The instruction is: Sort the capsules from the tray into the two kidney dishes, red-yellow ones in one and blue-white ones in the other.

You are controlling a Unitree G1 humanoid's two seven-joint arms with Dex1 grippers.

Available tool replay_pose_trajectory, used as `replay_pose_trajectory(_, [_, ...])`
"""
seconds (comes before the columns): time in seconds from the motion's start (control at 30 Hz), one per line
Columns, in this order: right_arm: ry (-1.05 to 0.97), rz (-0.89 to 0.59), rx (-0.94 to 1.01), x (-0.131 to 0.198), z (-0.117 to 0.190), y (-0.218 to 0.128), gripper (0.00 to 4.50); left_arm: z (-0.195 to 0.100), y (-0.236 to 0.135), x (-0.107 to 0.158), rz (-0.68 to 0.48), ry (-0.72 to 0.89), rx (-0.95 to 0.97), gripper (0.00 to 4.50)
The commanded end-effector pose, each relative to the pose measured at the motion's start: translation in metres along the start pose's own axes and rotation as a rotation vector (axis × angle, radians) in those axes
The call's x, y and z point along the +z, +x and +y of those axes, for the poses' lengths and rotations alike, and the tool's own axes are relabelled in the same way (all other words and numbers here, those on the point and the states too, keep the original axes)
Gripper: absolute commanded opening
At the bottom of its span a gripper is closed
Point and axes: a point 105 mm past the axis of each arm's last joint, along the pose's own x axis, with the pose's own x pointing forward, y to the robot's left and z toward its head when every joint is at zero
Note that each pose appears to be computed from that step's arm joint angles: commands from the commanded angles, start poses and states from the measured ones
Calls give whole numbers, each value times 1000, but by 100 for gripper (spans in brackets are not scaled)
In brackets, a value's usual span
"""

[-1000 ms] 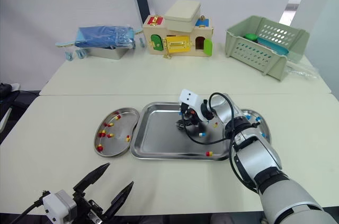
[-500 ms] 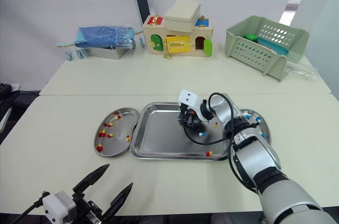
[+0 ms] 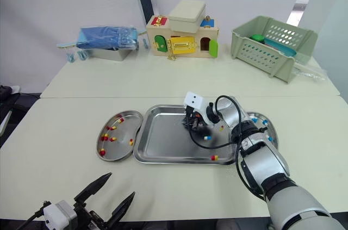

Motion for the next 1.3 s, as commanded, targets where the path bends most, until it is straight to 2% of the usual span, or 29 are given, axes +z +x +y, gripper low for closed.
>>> replay_pose_trajectory(0.03, [-23,-73,10,18,2,-10,1,4,-1,6,-22,14,9,450])
replay_pose_trajectory(0.9, [-23,-95,0,23,6,-21,1,0,0,1,-21,9,-4,450])
replay_pose_trajectory(1.03, [-14,-171,-13,33,6,-44,1,-4,2,3,-24,14,-47,450])
replay_pose_trajectory(1.3, [69,-237,-102,25,14,-123,1,-17,5,7,-24,15,-210,450])
